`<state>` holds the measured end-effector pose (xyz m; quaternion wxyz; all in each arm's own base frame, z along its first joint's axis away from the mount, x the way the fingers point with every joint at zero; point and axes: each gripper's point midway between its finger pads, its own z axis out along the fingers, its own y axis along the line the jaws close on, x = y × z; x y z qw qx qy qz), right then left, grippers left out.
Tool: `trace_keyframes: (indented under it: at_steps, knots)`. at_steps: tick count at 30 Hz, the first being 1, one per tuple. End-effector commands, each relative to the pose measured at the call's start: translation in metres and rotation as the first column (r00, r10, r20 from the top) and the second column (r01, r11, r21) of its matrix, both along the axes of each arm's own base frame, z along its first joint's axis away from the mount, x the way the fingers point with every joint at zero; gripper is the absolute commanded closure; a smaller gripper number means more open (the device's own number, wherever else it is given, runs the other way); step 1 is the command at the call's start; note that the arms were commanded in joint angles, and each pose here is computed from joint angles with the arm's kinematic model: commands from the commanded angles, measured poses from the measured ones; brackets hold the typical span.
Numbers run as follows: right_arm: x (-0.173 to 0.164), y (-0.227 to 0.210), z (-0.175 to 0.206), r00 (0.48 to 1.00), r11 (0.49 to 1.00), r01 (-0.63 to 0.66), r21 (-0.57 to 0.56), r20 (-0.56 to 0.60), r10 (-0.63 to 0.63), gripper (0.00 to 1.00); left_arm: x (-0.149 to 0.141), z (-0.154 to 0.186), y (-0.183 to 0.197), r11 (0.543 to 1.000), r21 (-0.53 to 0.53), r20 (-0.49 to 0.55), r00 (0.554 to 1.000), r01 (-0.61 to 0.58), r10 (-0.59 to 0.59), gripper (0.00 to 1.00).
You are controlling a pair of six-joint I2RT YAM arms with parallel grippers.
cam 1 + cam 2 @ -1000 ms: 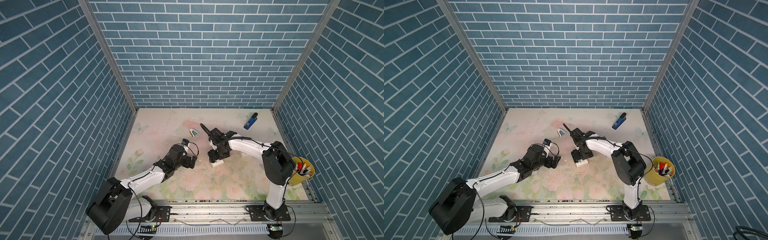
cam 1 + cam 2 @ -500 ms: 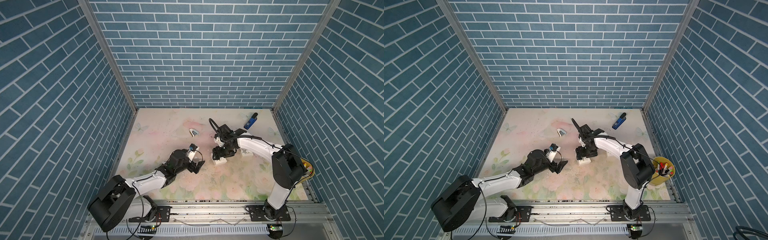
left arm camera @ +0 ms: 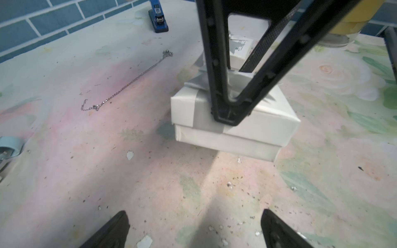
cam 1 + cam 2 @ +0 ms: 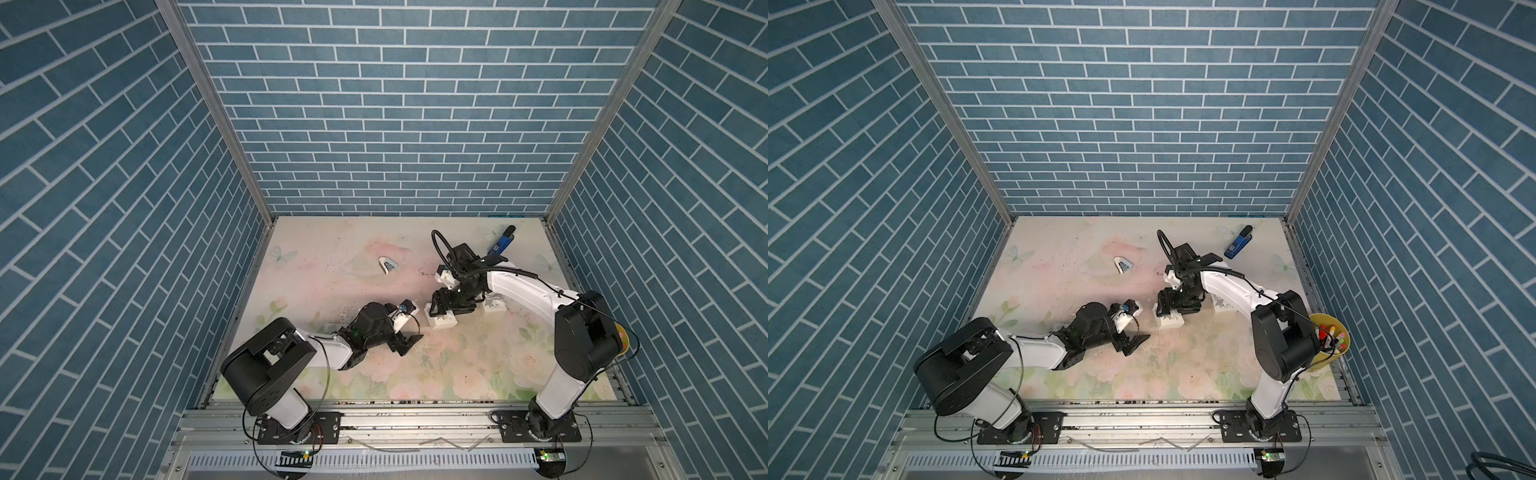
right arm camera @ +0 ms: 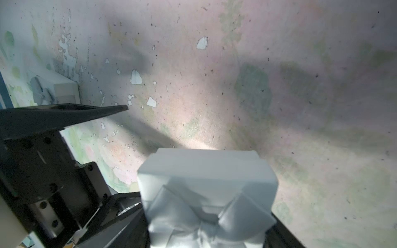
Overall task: Take the necklace out of the lift-off lid jewelry box
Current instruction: Open the lid on the jewelry box.
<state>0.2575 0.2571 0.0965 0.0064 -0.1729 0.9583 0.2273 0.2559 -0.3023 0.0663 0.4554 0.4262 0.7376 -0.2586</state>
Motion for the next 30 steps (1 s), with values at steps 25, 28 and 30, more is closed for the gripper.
trace_keyframes:
  at_steps: [25,28,30]
  knots:
    - [-0.007,-0.001,0.026,0.999,0.998,-0.048,0.048,-0.009,0.049,0.30,-0.011,0.025,-0.051,0.976,-0.098,0.031,0.981,0.194,-0.192,0.10]
    - [-0.008,-0.001,0.026,0.998,0.997,-0.054,0.050,-0.013,0.055,0.30,-0.012,0.025,-0.052,0.974,-0.107,0.026,0.980,0.200,-0.198,0.14]
    - [-0.009,-0.002,0.026,0.998,0.997,-0.059,0.048,-0.017,0.059,0.30,-0.013,0.025,-0.052,0.973,-0.110,0.024,0.980,0.201,-0.199,0.18]
